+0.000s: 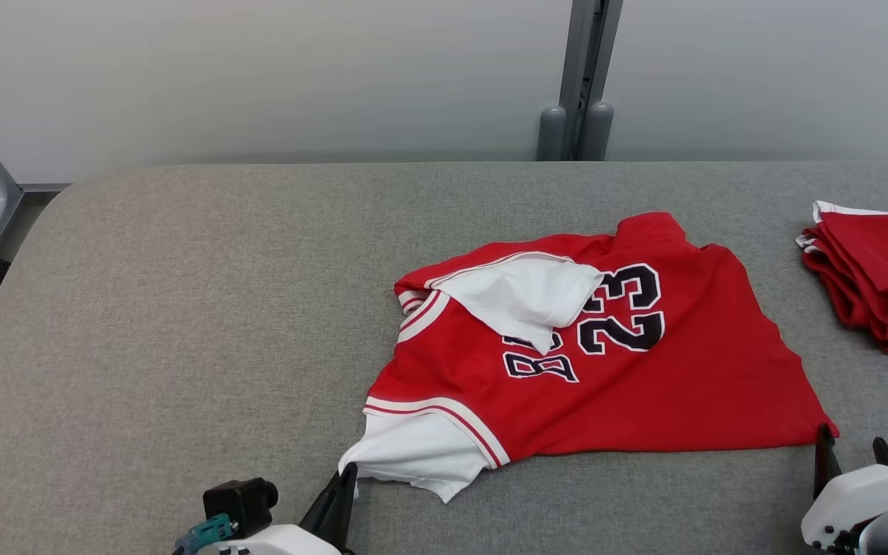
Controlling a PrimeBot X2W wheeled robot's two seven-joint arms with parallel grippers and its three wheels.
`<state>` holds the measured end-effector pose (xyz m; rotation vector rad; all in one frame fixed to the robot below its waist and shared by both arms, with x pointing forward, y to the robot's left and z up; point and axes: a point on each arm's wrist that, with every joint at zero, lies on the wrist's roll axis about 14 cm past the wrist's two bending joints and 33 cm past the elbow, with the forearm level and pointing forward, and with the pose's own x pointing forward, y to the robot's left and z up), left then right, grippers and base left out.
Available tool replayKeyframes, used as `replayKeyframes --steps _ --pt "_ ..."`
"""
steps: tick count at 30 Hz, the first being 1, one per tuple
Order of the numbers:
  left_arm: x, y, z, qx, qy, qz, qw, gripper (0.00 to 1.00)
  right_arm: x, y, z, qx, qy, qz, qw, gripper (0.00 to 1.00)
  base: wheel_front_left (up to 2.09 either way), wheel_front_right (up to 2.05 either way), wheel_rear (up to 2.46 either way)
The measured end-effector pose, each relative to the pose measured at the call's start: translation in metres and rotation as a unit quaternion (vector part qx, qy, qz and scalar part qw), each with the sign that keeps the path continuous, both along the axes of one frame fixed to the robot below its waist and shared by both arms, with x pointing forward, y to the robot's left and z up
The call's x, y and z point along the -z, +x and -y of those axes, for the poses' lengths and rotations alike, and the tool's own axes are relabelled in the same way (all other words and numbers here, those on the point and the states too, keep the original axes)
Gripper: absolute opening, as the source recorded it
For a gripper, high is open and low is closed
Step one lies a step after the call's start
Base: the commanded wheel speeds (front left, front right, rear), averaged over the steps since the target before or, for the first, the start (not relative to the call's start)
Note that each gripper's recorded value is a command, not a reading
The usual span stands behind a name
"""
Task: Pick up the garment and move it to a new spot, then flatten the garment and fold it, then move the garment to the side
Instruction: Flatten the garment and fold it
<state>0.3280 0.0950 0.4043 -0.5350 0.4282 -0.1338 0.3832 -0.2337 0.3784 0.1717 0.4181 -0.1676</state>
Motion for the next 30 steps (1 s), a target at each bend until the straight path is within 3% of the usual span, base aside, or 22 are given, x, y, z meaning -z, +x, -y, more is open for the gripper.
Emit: replayKeyframes --steps 6,9,10,11,12,13,14,15,16,24,30 --pt "0.005 0.001 -0.003 -0.005 0.004 -0.009 1.0 0.0 0.008 0.015 -0.009 -0.015 0.008 -0.027 0.999 1.0 0.0 0.0 0.0" --pt "0.006 0.002 -0.005 -0.008 0.004 -0.011 1.0 0.0 0.018 0.015 -0.015 -0.027 0.012 -0.06 0.998 0.87 0.0 0.0 0.0" --pt "0.006 0.002 -0.005 -0.009 0.004 -0.011 1.0 0.0 0.018 0.018 -0.017 -0.031 0.012 -0.062 0.998 0.59 0.0 0.0 0.0" --pt "0.006 0.003 -0.006 -0.01 0.004 -0.009 1.0 0.0 0.018 0.02 -0.019 -0.034 0.014 -0.064 0.997 0.44 0.0 0.0 0.0" --pt "0.004 0.004 -0.007 -0.012 0.003 -0.007 1.0 0.0 0.018 0.023 -0.021 -0.035 0.017 -0.065 0.997 0.37 0.0 0.0 0.0" --pt "0.003 0.005 -0.007 -0.013 0.003 -0.004 1.0 0.0 0.018 0.024 -0.024 -0.036 0.023 -0.066 0.997 0.37 0.0 0.0 0.0" --pt "0.002 0.006 -0.008 -0.014 0.002 -0.003 1.0 0.0 0.018 0.025 -0.027 -0.036 0.029 -0.067 0.997 0.25 0.0 0.0 0.0" --pt "0.002 0.006 -0.008 -0.015 0.002 -0.002 1.0 0.0 0.02 0.024 -0.029 -0.038 0.033 -0.073 0.996 0.05 0.0 0.0 0.0" --pt "0.001 0.006 -0.008 -0.016 0.001 0.0 1.0 0.0 0.021 0.024 -0.032 -0.041 0.035 -0.075 0.996 0.0 0.0 0.0 0.0" --pt "-0.021 0.019 -0.002 -0.027 -0.041 0.034 0.998 0.0 -0.015 0.046 -0.043 -0.015 0.1 0.016 0.995 0.0 0.0 0.0 0.0" --pt "-0.075 0.045 0.001 -0.043 -0.113 0.107 0.987 0.0 -0.084 0.065 -0.042 -0.005 0.175 0.138 0.975 0.0 0.0 0.0 0.0"
